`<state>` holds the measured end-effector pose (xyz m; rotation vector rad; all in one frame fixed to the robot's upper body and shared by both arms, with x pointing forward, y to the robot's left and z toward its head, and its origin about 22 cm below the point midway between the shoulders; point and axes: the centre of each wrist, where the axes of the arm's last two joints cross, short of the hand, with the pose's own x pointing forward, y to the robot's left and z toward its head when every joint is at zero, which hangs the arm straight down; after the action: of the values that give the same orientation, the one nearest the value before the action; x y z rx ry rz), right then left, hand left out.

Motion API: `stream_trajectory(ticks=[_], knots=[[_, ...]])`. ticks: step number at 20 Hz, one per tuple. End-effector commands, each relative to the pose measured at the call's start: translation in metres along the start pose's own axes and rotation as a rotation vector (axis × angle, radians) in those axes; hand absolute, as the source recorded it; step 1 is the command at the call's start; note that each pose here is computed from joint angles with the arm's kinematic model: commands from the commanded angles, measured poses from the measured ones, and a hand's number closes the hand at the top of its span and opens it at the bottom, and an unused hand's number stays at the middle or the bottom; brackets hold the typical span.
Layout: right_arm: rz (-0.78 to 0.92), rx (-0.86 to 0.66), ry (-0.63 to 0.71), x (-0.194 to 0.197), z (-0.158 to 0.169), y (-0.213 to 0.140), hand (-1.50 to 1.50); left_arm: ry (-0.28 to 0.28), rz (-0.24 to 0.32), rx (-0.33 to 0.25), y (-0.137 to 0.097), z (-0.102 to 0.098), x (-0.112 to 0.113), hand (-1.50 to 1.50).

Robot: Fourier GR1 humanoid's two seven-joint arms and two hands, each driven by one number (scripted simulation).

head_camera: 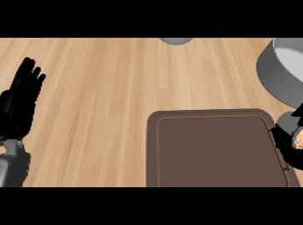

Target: Pick the cupcake from the tray and place it in the pot

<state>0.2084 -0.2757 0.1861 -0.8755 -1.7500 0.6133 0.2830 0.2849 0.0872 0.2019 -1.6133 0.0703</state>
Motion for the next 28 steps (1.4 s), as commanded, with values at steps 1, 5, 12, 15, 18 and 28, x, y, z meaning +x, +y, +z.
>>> stream_trajectory(ticks=[1, 5, 12, 15, 18, 28], knots=[[-0.009, -0.082, 0.045, -0.014, -0.013, -0.031, 1.50, 0.005, -0.002, -0.007, -0.015, 0.003, 0.002, 0.00], [-0.073, -0.092, 0.081, -0.054, -0.039, -0.037, 1.50, 0.004, -0.002, -0.007, -0.006, 0.007, -0.014, 0.00], [-0.133, -0.095, 0.165, -0.116, -0.084, -0.045, 1.50, 0.003, 0.009, -0.007, -0.012, -0.001, 0.001, 0.00], [-0.165, -0.121, 0.172, -0.135, -0.092, -0.050, 1.50, -0.001, -0.006, -0.008, -0.011, -0.009, 0.004, 0.00], [-0.034, -0.157, 0.143, -0.155, -0.100, -0.046, 1.50, -0.015, 0.005, -0.022, -0.015, -0.014, 0.006, 0.00], [0.336, -0.203, 0.234, -0.204, -0.123, -0.034, 1.50, -0.009, 0.016, -0.044, -0.016, -0.003, 0.003, 0.00]])
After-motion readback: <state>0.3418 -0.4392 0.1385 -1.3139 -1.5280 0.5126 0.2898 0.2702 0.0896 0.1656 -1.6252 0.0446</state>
